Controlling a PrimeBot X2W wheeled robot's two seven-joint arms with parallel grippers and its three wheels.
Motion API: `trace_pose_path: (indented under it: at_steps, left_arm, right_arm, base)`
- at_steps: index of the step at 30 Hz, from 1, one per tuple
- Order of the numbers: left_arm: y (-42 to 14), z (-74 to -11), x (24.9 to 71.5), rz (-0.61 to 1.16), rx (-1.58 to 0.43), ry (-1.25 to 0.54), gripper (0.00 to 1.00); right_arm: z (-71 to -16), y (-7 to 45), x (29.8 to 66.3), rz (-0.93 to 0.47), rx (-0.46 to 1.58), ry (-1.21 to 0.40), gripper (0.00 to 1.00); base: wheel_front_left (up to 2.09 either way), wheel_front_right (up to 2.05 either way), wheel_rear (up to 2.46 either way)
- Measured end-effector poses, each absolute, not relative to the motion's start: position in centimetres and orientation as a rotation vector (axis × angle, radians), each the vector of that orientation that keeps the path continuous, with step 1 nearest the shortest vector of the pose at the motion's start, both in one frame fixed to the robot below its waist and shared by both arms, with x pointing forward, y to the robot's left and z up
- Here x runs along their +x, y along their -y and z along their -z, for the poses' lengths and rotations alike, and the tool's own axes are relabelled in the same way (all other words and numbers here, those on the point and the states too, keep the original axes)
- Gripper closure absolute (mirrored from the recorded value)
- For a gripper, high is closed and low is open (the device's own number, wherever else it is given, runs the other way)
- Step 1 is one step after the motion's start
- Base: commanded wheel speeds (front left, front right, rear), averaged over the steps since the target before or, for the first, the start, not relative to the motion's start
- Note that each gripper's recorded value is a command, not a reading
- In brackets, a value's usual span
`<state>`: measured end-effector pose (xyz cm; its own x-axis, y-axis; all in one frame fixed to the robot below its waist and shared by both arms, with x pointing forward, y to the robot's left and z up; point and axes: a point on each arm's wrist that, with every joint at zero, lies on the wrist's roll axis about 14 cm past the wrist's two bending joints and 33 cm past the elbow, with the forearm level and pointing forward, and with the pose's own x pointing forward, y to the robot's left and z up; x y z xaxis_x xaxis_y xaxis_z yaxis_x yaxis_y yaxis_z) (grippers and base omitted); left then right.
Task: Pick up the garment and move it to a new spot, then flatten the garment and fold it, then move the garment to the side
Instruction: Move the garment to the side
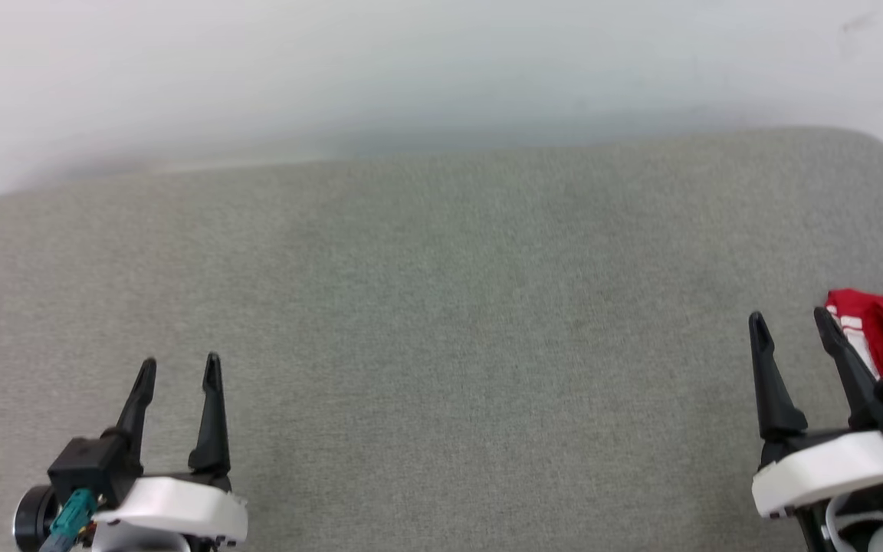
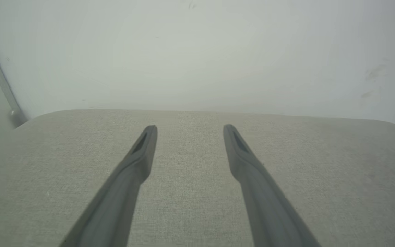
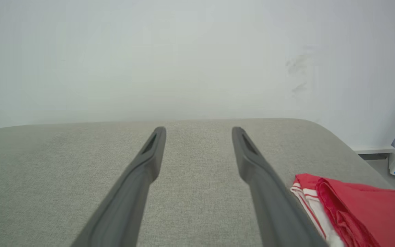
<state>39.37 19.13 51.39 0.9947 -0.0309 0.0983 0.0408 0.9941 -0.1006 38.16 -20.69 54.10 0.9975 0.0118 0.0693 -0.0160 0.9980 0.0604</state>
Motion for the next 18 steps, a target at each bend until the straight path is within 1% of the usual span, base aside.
trace_pose_path:
  at_steps: [11,18]
  left_arm:
    - [-20.0,-51.9,36.3,0.017,-0.082,0.111,0.00]
    - [-20.2,-51.6,35.7,0.016,-0.079,0.103,0.00]
  right_arm:
    - [-56.2,17.6,34.4,-0.089,0.029,0.087,0.00]
    - [-57.3,17.1,33.9,-0.102,0.027,0.111,0.00]
  base:
    - [0.00,0.00,0.00]
    - [0.00,0.00,0.00]
